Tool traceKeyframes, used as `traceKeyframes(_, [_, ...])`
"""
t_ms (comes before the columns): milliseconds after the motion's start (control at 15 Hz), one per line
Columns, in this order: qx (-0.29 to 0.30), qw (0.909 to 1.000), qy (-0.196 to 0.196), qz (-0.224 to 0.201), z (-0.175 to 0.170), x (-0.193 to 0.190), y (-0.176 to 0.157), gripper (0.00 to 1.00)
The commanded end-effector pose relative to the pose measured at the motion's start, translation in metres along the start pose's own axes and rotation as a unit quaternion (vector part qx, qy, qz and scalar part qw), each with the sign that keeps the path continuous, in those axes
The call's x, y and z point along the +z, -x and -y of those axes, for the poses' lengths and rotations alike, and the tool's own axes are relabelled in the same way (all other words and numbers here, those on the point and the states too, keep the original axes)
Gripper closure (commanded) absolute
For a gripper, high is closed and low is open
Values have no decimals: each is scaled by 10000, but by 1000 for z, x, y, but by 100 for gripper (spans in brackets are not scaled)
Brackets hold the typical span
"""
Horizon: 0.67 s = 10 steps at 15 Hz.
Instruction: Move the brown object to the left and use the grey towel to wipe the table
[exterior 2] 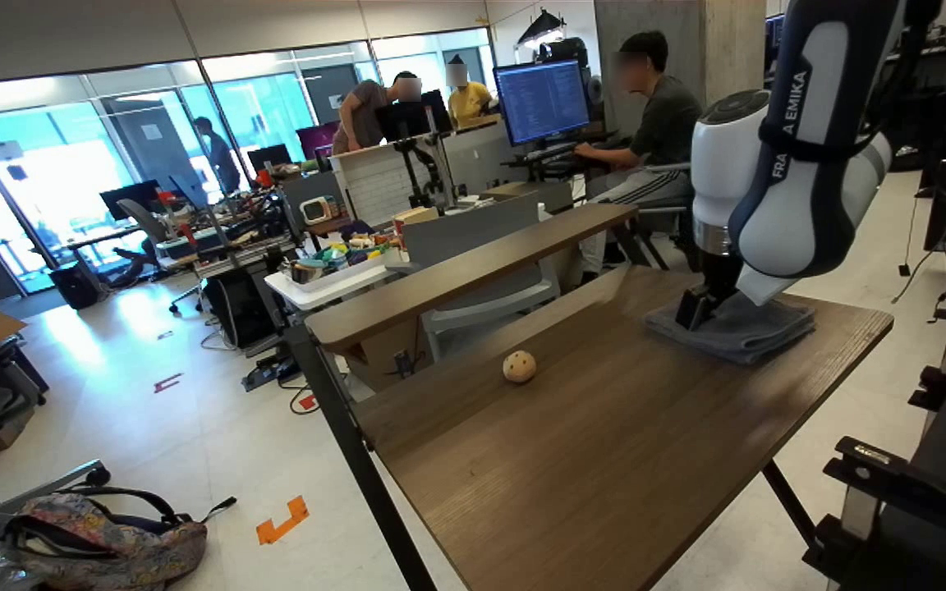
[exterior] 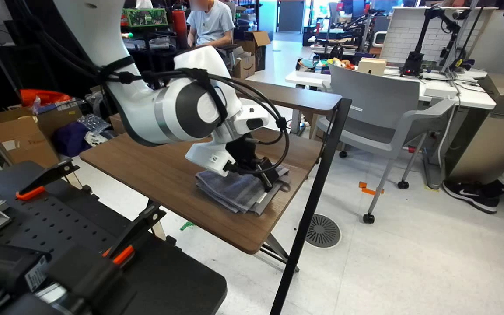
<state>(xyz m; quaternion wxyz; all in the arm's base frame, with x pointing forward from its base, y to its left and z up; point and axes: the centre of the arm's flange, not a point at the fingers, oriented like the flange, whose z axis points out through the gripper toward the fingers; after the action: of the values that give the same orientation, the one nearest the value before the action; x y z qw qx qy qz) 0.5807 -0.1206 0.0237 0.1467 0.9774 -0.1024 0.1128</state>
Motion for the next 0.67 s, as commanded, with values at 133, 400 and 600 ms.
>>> traceKeyframes(133, [-964,9907,-171,949,11,-38,108,0])
traceKeyframes(400, [-1050,9897,-208,946,16,-36,99,0])
traceKeyframes(600, [-1129,9878,-223,1047,23,-41,105,0])
